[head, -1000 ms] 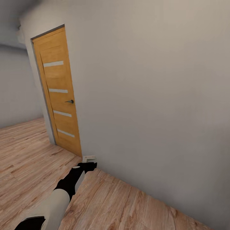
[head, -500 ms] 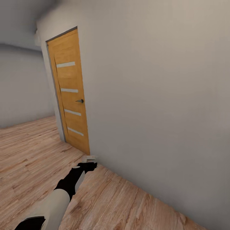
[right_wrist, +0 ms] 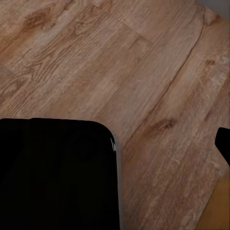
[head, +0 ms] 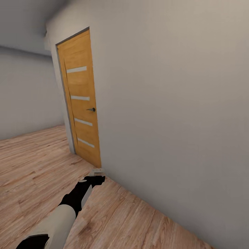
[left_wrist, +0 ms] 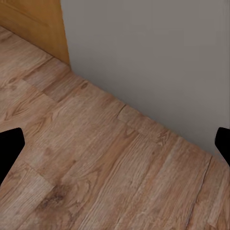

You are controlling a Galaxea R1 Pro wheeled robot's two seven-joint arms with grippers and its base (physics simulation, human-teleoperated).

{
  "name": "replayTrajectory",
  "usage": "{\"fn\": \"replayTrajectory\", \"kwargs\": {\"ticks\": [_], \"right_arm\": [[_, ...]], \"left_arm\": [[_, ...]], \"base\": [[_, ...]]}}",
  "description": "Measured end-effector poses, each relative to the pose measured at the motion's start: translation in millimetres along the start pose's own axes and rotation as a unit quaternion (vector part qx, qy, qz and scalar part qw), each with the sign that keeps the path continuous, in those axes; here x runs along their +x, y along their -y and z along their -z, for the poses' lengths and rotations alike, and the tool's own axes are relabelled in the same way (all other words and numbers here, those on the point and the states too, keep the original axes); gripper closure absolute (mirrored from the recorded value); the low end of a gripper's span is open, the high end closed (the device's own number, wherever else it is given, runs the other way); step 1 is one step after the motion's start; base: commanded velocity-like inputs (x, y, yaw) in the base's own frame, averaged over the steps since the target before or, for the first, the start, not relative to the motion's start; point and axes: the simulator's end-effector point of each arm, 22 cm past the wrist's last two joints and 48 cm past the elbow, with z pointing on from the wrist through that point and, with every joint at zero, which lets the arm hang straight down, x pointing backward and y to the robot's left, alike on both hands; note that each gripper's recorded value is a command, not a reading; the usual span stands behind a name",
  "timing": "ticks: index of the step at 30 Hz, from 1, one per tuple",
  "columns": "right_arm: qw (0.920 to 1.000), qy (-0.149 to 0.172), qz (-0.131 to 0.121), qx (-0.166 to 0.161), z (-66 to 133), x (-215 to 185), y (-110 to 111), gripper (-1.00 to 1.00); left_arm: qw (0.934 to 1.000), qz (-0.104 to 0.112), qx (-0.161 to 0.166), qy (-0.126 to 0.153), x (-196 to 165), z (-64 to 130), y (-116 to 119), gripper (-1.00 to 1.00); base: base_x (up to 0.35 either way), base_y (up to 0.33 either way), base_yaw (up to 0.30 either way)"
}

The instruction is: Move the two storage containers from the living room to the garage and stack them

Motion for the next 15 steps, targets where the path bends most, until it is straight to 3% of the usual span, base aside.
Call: {"fn": "replayTrajectory", "kwargs": {"ticks": [5, 12, 15], "right_arm": [[1.0000, 0.000, 0.000, 0.000, -0.1, 0.0, -0.3, -1.00], [1.0000, 0.000, 0.000, 0.000, -0.1, 0.0, -0.4, -1.00], [1.0000, 0.000, 0.000, 0.000, -0.2, 0.0, 0.0, -1.00]], "left_arm": [[1.0000, 0.000, 0.000, 0.000, 0.5, -0.3, -0.1, -1.00], [1.0000, 0.000, 0.000, 0.000, 0.4, -0.5, 0.0, -1.00], [1.0000, 0.000, 0.000, 0.000, 0.3, -0.5, -0.3, -1.00]], "base": [[0.198, 0.000, 0.000], [0.019, 0.000, 0.009], [0.001, 0.000, 0.180]]}}
